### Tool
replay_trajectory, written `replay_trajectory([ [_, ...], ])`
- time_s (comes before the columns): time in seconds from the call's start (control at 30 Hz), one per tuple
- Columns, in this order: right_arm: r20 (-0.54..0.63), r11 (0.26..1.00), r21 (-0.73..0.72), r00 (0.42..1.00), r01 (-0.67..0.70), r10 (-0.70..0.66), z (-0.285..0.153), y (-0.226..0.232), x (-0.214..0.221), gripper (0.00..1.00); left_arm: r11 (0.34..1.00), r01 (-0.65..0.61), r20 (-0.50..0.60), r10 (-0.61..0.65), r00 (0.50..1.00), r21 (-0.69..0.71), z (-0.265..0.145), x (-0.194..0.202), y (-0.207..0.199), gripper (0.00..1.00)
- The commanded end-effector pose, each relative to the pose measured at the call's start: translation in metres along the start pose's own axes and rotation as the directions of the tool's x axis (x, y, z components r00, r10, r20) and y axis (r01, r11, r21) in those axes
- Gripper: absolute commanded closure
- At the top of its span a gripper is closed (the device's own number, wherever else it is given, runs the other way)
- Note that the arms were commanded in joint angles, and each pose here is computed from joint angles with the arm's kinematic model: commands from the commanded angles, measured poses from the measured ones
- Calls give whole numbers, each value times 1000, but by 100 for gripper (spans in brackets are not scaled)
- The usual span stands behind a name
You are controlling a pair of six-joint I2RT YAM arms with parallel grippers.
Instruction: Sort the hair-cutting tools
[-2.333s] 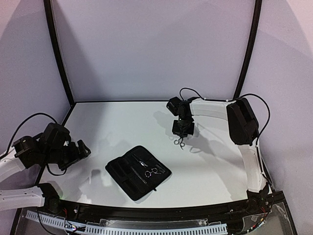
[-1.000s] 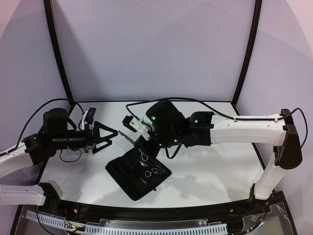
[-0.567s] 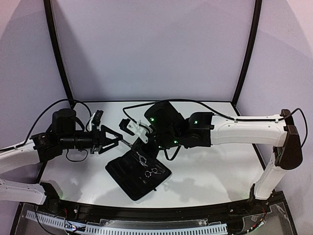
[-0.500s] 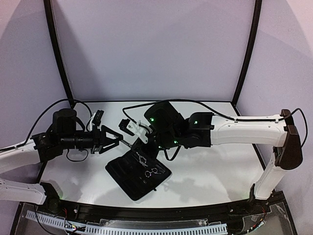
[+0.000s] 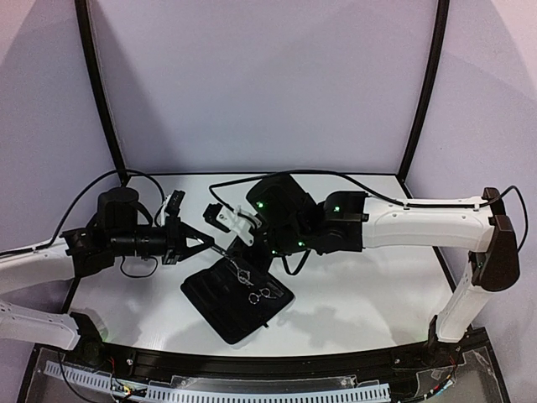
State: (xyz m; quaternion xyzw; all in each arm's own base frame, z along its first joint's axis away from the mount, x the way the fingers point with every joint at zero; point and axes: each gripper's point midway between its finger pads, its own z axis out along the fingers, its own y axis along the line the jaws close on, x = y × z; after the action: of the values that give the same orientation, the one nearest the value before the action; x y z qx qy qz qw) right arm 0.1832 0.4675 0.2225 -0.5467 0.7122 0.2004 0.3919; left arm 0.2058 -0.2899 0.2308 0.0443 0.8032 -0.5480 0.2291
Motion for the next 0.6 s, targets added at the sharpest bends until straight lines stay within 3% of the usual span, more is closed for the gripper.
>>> replay_trajectory([
  [0.0,81,997,9,994,-73,72,-22,-2,-22,82,994,-79,38,76,996,78,-10,-3,-24,99],
  [0.07,85,994,-23,990,-109,110,-34,3,-19,60,992,-102,50,98,994,79,-14,-5,-28,99],
  [0.17,88,985,-39,982,-166,169,-56,3,-5,50,985,-152,60,148,987,82,-21,-6,-35,99],
  [0.27,99,963,-87,960,-255,263,-79,0,11,47,968,-218,60,212,975,126,-27,-2,-46,99],
  [0.43,109,858,-392,909,-332,402,-112,28,21,46,941,-283,41,280,959,188,-30,5,-59,99],
  [0.57,71,841,-403,904,-361,422,-108,29,27,53,925,-303,12,309,951,231,-28,9,-67,99],
])
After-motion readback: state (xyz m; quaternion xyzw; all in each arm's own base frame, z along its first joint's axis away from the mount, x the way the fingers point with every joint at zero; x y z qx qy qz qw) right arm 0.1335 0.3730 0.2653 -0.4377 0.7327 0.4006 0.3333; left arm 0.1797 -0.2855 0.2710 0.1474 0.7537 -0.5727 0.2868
